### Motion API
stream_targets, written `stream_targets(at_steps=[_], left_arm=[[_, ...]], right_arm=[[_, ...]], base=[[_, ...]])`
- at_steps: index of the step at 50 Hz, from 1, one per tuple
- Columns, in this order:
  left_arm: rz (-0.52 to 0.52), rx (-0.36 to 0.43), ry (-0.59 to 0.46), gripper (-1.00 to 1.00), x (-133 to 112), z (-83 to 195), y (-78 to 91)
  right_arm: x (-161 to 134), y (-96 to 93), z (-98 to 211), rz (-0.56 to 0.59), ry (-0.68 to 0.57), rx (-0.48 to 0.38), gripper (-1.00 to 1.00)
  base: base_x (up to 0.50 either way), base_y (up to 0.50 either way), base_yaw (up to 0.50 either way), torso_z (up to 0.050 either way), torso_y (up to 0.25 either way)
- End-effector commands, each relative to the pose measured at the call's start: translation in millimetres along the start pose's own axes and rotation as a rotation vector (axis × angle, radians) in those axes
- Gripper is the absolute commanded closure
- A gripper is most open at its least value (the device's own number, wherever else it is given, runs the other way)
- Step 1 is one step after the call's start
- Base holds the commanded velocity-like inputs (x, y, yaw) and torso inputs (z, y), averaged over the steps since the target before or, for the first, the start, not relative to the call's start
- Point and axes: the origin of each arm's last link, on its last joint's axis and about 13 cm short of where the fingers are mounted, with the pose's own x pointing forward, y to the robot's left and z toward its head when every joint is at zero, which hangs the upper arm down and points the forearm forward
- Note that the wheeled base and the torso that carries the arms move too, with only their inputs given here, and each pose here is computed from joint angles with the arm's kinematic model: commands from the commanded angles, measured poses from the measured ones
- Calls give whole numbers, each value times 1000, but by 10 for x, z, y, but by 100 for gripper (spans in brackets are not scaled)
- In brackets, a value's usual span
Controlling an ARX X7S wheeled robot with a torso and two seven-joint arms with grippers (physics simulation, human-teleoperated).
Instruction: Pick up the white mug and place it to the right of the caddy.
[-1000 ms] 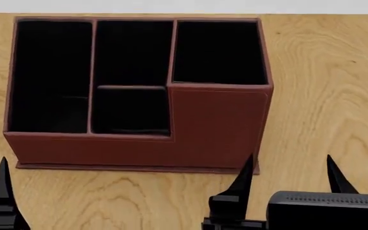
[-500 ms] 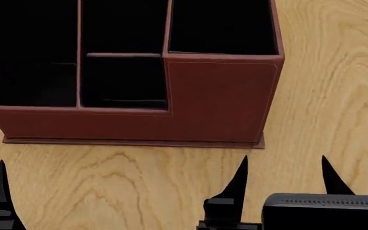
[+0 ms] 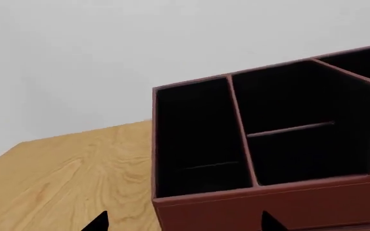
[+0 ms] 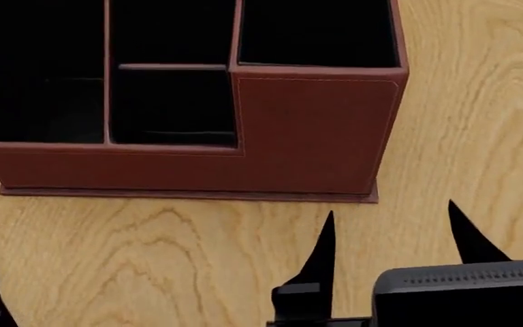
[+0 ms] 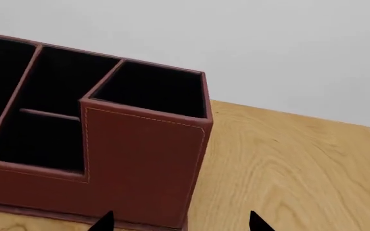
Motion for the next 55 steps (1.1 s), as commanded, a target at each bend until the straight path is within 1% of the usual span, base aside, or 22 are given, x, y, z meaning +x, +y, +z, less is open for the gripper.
stream_targets(at_steps=[1,2,7,11,14,18,23,28,29,35,36,39,41,47,49,50,55], left_arm=[[-19,65,23,-100,-52,137,111],[-21,65,23,-100,-50,161,128],[-24,75,23,-100,-49,232,185],[-18,83,28,-100,-28,257,224],[-17,106,23,-100,-10,274,248],[-9,122,14,-100,10,307,288],[-13,142,15,-100,45,323,320],[-12,122,23,-100,76,394,368],[-13,122,23,-100,82,412,380],[36,147,6,-100,135,487,468],[47,157,2,-100,142,493,483],[65,160,4,-100,165,497,520],[80,162,4,-100,179,505,549],[123,189,-1,-100,202,543,629],[136,192,0,-100,209,553,655],[145,199,-1,-100,213,559,671],[177,203,4,-100,221,579,730]], right_arm=[[-70,-117,209,49,44,-76,-100],[-66,-128,244,59,50,-93,-100],[-65,-164,371,95,67,-113,-100],[-68,-172,454,141,90,-101,-100],[-57,-172,531,186,109,-91,-100],[-44,-185,625,212,128,-96,-100],[-41,-210,759,257,153,-72,-100],[-30,-208,849,303,182,-70,-100],[-31,-198,868,335,195,-66,-100],[-2,-143,973,404,216,-58,-100],[2,-130,990,409,216,-69,-100],[16,-93,1028,446,222,-61,-100],[23,-64,1042,471,229,-57,-100],[50,59,1056,562,251,-87,-100],[60,94,1058,591,261,-81,-100],[69,117,1058,596,259,-94,-100],[94,209,1047,653,277,-94,-100]], base=[[0,0,0,0,0],[0,0,0,0,0],[0,0,0,0,0],[0,0,0,0,0],[0,0,0,0,0],[0,0,0,0,0],[0,0,0,0,0],[0,0,0,0,0],[0,0,0,0,0],[0,0,0,0,0],[0,0,0,0,0],[0,0,0,0,0],[0,0,0,0,0],[0,0,0,0,0],[0,0,0,0,0],[0,0,0,0,0],[0,0,0,0,0]])
